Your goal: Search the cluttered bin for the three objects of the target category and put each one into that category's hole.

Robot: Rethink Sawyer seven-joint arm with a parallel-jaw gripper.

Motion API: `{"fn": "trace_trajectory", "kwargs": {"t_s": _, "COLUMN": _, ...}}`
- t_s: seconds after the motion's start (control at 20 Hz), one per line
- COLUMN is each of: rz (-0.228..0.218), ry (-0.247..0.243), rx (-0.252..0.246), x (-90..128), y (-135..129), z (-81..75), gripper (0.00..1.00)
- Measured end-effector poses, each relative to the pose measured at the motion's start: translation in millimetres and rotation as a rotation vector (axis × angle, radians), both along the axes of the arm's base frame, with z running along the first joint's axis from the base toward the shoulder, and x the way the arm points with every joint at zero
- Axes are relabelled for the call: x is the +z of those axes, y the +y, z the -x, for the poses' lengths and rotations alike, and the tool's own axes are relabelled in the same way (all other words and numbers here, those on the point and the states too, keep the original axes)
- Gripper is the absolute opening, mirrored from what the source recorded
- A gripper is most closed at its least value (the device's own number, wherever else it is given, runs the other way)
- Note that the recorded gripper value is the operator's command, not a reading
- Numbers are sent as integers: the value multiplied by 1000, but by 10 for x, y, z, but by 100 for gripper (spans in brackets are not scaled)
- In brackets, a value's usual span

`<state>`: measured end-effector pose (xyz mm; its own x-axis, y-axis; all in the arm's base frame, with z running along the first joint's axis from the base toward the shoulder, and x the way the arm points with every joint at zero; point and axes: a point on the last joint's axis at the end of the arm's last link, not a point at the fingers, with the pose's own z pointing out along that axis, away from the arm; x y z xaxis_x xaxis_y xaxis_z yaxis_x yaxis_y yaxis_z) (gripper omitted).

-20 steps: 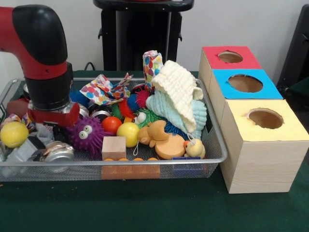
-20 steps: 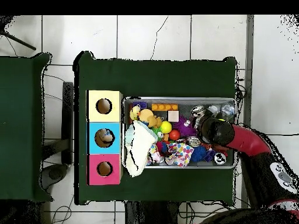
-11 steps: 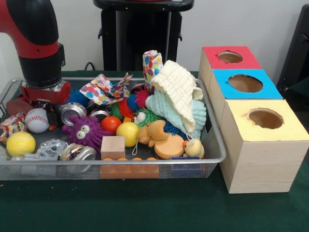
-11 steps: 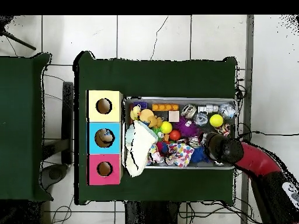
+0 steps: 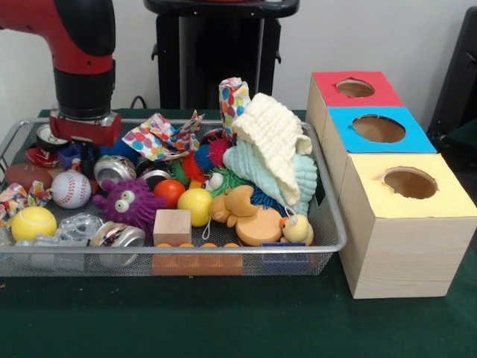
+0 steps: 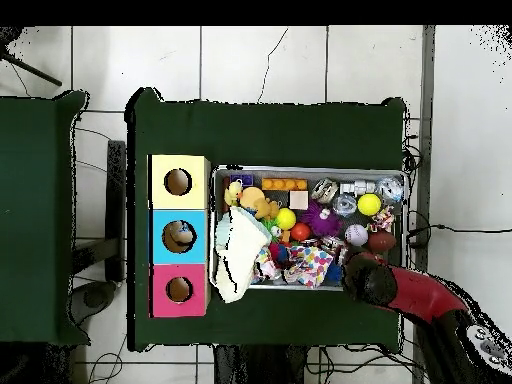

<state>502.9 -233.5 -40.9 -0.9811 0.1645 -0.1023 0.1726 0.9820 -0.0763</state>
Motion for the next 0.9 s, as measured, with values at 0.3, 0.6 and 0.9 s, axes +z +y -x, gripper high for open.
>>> {"fn": "trace_trajectory", "kwargs": {"t_s": 0.3, "rz": 35, "ry": 28, "rx": 42, "x": -107, "y": 118, "z": 41, "gripper": 0}}
{"fn": "trace_trajectory", "kwargs": {"t_s": 0.6, "rz": 56, "ry": 6, "rx": 54, "x": -131, "y": 128, "z": 53, "gripper": 100}}
{"fn": "trace_trajectory", "kwargs": {"t_s": 0.9, "rz": 54, "ry": -2, "rx": 45, "x": -144, "y": 106, "z": 74, "gripper": 100}}
